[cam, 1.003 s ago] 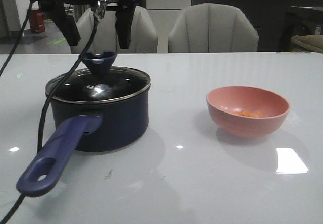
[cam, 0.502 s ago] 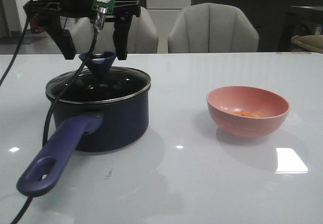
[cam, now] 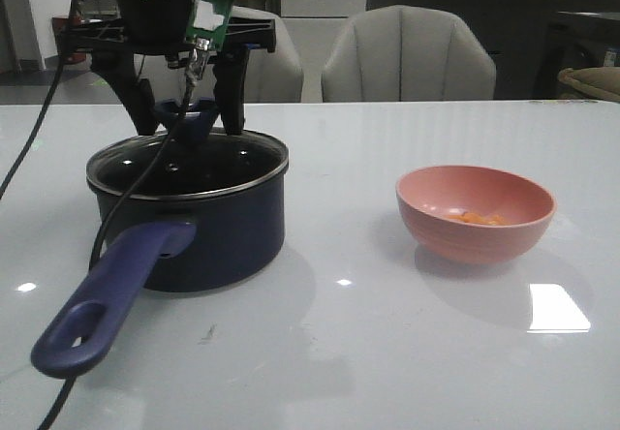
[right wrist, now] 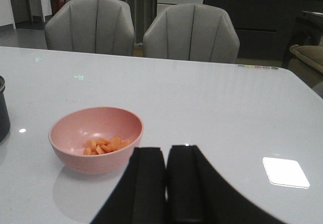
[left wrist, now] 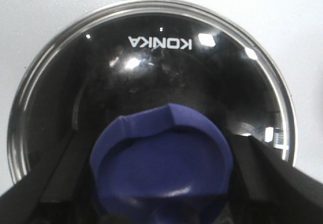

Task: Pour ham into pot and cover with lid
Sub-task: 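Lower the left gripper onto the purple lid knob and grasp it, then lift the glass lid off the saucepan with the left gripper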

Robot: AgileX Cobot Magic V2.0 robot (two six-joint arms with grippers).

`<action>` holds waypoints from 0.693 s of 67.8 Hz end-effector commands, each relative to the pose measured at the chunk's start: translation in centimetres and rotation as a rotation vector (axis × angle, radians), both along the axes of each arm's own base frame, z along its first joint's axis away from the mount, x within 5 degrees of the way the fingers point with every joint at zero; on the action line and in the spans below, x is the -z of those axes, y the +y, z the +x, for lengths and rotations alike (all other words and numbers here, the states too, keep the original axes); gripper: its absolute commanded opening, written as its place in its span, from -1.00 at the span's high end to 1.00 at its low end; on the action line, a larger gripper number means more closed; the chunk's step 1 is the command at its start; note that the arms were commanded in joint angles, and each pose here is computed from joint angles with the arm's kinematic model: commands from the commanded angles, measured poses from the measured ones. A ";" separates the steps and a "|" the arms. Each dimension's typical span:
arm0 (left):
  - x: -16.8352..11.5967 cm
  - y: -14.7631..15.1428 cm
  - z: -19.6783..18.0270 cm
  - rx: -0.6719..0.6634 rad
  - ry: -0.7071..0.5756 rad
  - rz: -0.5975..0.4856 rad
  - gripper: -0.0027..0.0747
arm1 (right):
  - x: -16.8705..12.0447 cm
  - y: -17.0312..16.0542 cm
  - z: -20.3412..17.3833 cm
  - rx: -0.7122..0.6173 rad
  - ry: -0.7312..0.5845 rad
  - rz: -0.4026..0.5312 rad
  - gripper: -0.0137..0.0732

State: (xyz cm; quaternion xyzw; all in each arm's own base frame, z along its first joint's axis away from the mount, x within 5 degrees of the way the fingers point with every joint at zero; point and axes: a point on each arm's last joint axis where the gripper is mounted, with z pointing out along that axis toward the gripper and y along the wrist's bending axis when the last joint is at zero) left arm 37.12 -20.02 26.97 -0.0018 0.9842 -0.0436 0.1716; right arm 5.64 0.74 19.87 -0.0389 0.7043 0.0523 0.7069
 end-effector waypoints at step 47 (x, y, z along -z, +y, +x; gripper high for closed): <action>-9.0 1.6 -2.4 0.054 -0.249 -0.066 0.34 | -1.0 -0.1 -0.2 0.004 -0.102 0.004 0.31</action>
